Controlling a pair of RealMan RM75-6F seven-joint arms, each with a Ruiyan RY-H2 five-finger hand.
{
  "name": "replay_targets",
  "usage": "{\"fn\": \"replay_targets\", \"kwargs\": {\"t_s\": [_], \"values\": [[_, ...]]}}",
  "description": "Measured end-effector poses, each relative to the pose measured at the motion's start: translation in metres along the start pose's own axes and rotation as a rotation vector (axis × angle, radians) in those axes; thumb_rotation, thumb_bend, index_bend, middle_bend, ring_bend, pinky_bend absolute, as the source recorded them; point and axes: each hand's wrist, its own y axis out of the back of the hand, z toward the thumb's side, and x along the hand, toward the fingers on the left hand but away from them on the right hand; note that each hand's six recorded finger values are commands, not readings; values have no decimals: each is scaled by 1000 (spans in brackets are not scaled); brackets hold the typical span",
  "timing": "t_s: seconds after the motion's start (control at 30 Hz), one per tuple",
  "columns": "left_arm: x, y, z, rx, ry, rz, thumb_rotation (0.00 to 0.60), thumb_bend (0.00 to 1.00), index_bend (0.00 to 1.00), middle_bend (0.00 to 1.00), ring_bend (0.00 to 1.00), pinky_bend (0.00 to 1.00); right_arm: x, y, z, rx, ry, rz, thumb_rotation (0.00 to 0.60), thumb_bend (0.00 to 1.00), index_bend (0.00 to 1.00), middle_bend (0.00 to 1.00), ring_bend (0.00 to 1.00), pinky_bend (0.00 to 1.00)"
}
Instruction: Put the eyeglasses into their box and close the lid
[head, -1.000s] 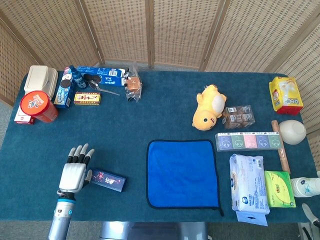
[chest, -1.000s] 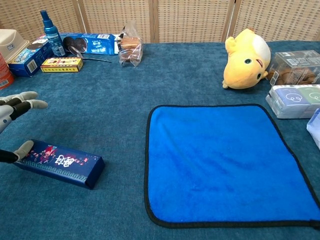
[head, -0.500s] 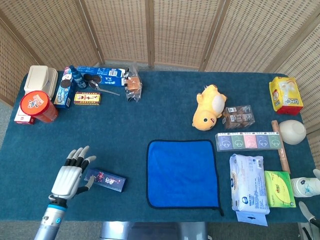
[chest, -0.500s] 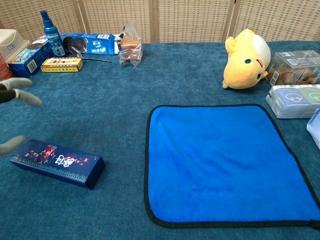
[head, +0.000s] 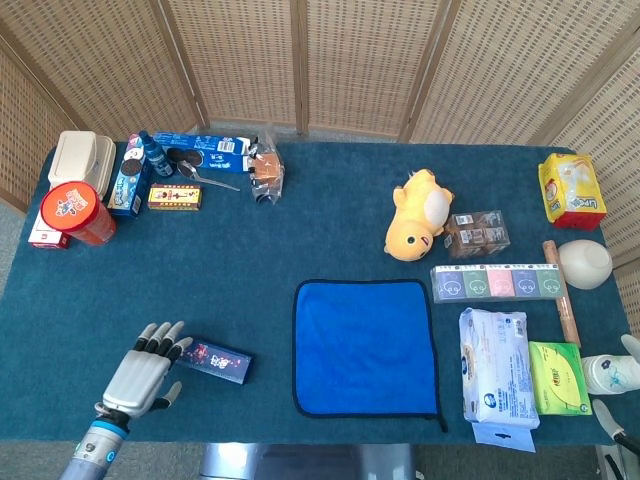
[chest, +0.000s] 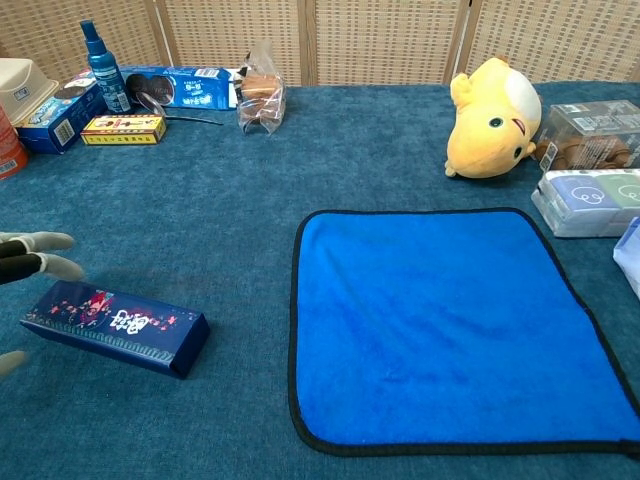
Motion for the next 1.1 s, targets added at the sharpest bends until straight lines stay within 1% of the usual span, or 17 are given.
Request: {"fn": "replay_targets", "kwargs": {"t_s": [0.17,0.37,0.43,0.5,0.57,0.7,0.8,0.9,1.1], "values": [[9,-2,8,72,-12,0,490,357,94,0,0,0,1,1,-2,4,-11,-4,600,279,99,178,66,125],[24,-4,24,122,-38,6,493,357,100,0,0,0,2,4,-4,10,-20,-12,600,278,100,178,66,126],[30,-5,32,139,-52,2,492,357,144,0,0,0,3,5,-5,10,-25,-14,600,278,100,178,66,125],[37,-5,40,149,-63,0,498,357,255,0,0,0,3,6,-6,11,-28,-16,600,279,99,178,66,126],[42,-5,45,159,-71,3,499,357,332,0,0,0,4,7,-7,10,-31,-18,600,280,99,178,66,125],[47,-4,48,193,-73,10,491,353,402,13,0,0,5,7,-9,10,-34,-22,600,279,99,178,66,125],[48,-3,47,190,-64,13,490,346,455,41,0,0,5,7,-9,9,-35,-23,598,279,99,178,66,125],[49,1,43,177,-49,29,492,345,469,57,0,0,4,6,-9,6,-32,-23,598,278,99,178,66,125],[57,9,30,144,-10,62,498,343,446,57,0,0,1,4,-7,3,-26,-23,600,280,98,178,66,125]]}}
